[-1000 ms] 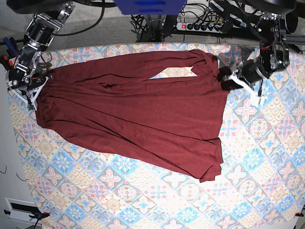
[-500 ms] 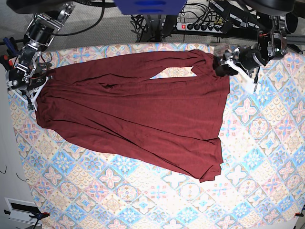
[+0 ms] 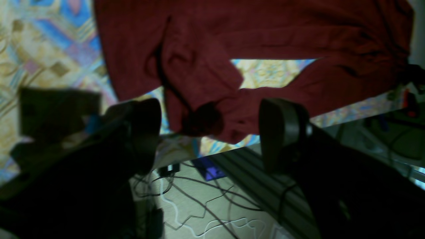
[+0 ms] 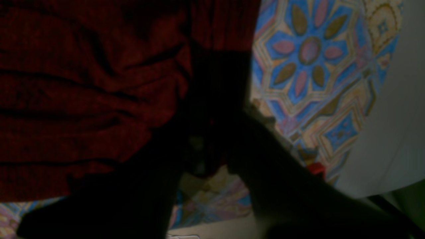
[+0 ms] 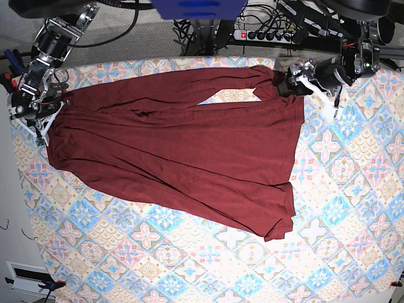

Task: Layout the t-shirt on the table in an organized manner, then fold the t-shirt properly
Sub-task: 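Release and regrasp the shirt edge with the left gripper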

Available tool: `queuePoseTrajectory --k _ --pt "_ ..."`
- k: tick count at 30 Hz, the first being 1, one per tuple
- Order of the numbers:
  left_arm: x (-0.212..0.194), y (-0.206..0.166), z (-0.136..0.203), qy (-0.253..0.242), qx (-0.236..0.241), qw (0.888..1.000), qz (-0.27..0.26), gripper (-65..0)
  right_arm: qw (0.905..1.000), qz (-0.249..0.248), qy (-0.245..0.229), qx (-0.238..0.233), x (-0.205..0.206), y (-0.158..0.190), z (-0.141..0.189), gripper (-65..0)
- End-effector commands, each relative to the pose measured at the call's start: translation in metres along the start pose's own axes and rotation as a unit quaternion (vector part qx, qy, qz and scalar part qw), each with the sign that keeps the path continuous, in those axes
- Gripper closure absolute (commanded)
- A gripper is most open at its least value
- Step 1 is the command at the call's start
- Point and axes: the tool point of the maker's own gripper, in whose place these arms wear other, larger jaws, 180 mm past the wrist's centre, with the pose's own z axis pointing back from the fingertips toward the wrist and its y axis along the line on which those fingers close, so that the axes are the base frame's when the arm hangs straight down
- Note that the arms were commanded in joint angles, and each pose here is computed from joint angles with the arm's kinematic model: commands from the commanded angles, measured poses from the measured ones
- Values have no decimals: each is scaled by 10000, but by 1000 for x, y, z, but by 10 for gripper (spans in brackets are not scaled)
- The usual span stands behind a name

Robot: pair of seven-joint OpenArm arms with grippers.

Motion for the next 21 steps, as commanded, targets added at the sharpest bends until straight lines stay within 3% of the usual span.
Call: queuePoseTrajectory --k 1,10,16,21 --pt "7 -6 1 -133 -71 9999 -73 -451 9997 -10 -163 -179 11 -15 8 -102" --pt "7 -23 -34 -14 101 9983 -568 -446 9997 -6 -154 -182 10 -15 8 -102" --pt "5 -16 -40 77 224 9980 -580 -327 9997 -6 -177 -182 11 -15 8 -102" --pt "6 -15 -39 48 247 9980 -576 -311 9997 -6 -177 -182 11 -15 8 -102"
